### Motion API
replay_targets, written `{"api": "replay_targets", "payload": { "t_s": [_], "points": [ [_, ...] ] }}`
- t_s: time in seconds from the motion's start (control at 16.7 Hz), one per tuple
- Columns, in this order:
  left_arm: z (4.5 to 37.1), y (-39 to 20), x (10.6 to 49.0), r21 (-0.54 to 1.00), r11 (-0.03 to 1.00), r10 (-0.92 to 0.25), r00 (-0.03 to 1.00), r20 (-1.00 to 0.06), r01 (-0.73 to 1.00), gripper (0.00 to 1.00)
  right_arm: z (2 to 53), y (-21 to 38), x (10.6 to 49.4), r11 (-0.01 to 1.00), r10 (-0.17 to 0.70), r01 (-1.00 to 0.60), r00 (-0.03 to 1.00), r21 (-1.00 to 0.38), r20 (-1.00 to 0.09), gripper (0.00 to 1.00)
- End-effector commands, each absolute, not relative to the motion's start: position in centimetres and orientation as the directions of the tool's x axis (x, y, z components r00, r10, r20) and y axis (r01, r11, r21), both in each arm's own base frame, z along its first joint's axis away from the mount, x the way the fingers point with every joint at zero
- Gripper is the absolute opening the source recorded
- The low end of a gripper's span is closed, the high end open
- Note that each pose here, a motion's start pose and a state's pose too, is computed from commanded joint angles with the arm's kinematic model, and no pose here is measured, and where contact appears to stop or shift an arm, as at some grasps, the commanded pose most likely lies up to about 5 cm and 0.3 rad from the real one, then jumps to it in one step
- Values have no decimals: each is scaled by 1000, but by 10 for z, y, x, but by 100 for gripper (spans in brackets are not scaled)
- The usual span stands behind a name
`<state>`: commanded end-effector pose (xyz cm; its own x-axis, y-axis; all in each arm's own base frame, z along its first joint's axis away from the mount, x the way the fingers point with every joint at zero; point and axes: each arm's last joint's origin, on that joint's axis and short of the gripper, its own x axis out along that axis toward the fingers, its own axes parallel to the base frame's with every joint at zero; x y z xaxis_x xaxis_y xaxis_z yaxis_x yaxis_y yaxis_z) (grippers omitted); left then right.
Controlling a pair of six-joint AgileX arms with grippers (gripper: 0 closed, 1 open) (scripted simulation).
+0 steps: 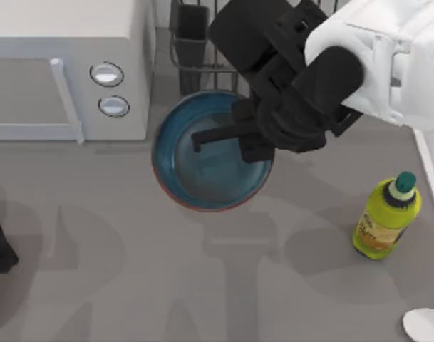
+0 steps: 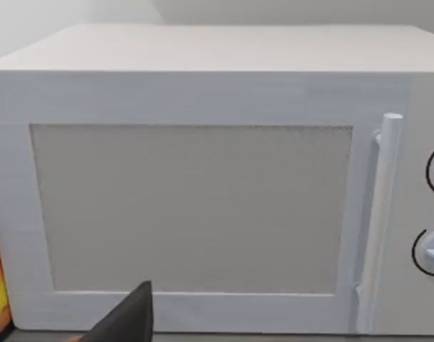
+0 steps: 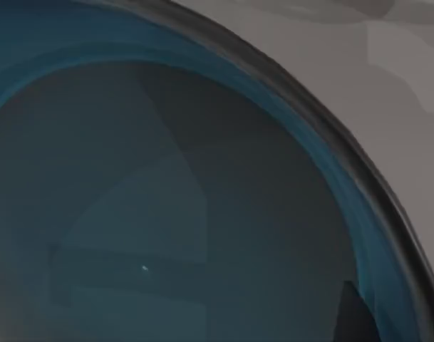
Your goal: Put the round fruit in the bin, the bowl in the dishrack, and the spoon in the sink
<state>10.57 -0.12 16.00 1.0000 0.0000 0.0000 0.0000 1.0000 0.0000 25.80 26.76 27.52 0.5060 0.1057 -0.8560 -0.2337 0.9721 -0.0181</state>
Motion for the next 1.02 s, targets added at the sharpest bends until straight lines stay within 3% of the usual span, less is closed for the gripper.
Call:
{"api": "replay_targets", "payload": {
  "t_s": [0.24, 0.42, 0.66, 1.02],
  "points": [
    [160, -1, 106, 0, 1000, 0, 1000, 0, 0, 100, 318, 282, 241, 961, 150, -257, 800, -106, -581, 0],
    [160, -1, 106, 0, 1000, 0, 1000, 0, 0, 100, 358, 284, 222, 977, 138, -181, 939, -112, -314, 0],
    [160, -1, 106, 0, 1000, 0, 1000, 0, 0, 100, 401, 273, 195, 998, 38, -41, 997, -46, -69, 0],
    [160, -1, 106, 0, 1000, 0, 1000, 0, 0, 100, 419, 264, 182, 1000, -10, 10, 1000, 0, 0, 0]
  ]
}}
